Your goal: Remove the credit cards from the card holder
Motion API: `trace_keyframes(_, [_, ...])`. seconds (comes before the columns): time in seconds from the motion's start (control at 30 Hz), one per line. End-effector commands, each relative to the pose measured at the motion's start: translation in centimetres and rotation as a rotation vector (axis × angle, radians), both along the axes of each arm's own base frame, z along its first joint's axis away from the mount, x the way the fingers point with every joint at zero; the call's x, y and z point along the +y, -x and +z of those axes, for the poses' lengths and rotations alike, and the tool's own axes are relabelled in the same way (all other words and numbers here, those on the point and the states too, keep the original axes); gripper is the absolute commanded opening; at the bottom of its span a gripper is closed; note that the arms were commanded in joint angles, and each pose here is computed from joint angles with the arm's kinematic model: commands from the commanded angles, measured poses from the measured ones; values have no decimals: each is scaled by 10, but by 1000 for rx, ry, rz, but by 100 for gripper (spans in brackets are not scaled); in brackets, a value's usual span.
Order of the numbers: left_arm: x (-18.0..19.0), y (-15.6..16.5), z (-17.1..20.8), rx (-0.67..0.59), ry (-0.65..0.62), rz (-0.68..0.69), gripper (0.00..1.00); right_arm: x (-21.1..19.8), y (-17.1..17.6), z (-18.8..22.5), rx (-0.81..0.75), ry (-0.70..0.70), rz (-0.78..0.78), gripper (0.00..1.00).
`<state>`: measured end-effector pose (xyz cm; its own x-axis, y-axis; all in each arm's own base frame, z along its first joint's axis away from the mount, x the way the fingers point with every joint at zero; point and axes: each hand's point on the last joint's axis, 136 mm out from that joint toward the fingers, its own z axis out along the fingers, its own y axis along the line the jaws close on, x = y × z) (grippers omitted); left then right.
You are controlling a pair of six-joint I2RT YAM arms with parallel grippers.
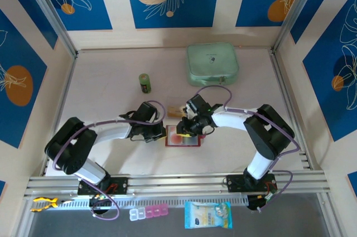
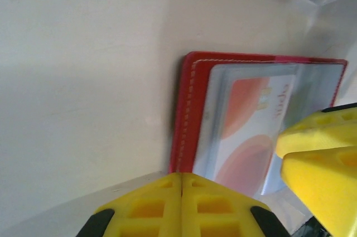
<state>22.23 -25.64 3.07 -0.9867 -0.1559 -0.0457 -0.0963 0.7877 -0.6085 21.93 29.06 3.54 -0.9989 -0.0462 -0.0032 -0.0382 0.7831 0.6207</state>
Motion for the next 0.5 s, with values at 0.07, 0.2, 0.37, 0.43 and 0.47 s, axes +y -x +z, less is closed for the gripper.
trace_keyframes(0.07, [-21, -6, 21, -35, 69, -60, 4, 2, -1, 13, -18, -28, 0, 28])
trace_keyframes(0.2, [-28, -6, 16, -23, 75, -84, 4, -1, -1, 13, -15, -20, -7, 28])
trace_keyframes(0.37, [-29, -5, 7, -13, 68, -95, 4, -3, 0, 12, -13, -14, -12, 29])
trace_keyframes(0.43, [-26, -2, 2, 0, 48, -95, 3, -4, 0, 12, -12, -13, -12, 29])
trace_keyframes(0.47, [-22, -1, -2, 9, 26, -91, 3, -4, 0, 11, -12, -12, -13, 29])
